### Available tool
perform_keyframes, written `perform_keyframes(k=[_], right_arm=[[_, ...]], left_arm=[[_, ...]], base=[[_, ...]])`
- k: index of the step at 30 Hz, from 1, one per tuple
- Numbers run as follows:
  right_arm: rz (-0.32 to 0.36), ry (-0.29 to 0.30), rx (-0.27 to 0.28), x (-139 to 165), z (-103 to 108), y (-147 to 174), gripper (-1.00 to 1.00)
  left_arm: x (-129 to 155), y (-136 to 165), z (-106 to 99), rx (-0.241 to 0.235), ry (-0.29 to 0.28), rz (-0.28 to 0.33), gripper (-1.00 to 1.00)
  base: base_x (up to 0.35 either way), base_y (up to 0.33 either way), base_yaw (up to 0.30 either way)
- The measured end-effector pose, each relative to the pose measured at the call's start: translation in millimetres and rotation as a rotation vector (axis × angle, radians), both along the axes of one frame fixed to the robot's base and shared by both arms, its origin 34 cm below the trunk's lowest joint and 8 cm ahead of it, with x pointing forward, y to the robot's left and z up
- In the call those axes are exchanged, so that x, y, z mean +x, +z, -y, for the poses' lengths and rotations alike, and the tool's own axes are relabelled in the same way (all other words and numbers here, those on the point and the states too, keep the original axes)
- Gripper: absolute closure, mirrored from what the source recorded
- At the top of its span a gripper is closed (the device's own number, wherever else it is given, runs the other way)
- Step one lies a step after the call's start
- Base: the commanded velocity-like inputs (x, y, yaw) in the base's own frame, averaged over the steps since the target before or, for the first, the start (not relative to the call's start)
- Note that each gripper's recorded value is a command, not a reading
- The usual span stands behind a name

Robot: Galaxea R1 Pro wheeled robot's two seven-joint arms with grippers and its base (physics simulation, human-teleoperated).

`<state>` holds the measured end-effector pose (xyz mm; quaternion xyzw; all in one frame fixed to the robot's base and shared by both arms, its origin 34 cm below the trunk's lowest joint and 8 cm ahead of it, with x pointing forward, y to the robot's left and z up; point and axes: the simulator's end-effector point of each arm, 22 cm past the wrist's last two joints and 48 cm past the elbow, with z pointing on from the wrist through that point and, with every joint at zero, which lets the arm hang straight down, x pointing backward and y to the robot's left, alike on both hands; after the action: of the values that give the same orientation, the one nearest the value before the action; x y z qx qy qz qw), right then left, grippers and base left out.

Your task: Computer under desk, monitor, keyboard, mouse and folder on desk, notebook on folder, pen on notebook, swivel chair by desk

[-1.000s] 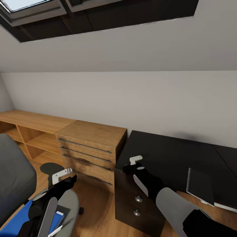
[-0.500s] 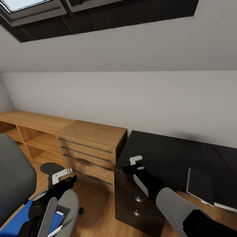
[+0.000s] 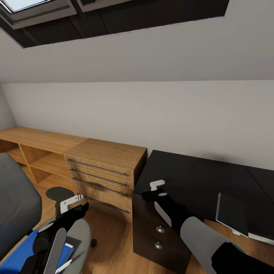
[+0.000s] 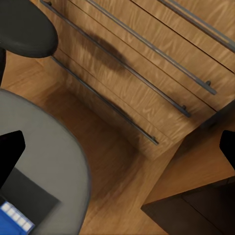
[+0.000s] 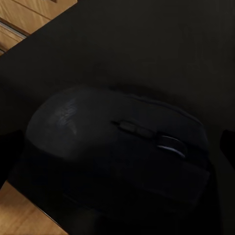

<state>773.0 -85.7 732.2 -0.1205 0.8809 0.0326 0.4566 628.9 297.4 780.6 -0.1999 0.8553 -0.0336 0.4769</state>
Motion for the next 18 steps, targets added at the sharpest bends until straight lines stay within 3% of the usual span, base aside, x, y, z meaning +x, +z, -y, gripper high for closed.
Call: perform_keyframes(k=[12,13,18], right_arm=[[0.000,0.000,-0.001,0.0,0.1,0.0,-1.00],[0.001,0.001,-0.002,0.1,0.1,0.1,1.00],[0.002,0.002,-0.004,0.2,0.2,0.3,1.00]], left_arm=[[0.1,0.1,0.4,0.000,-0.001,0.000,-1.00],[0.1,0.1,0.4,0.000,-0.001,0.000,-1.00],[0.1,0.1,0.5,-0.001,-0.002,0.001,-1.00]], base=[[0.000,0.000,0.000],[0.000,0.000,0.000],[0.000,0.000,0.000]])
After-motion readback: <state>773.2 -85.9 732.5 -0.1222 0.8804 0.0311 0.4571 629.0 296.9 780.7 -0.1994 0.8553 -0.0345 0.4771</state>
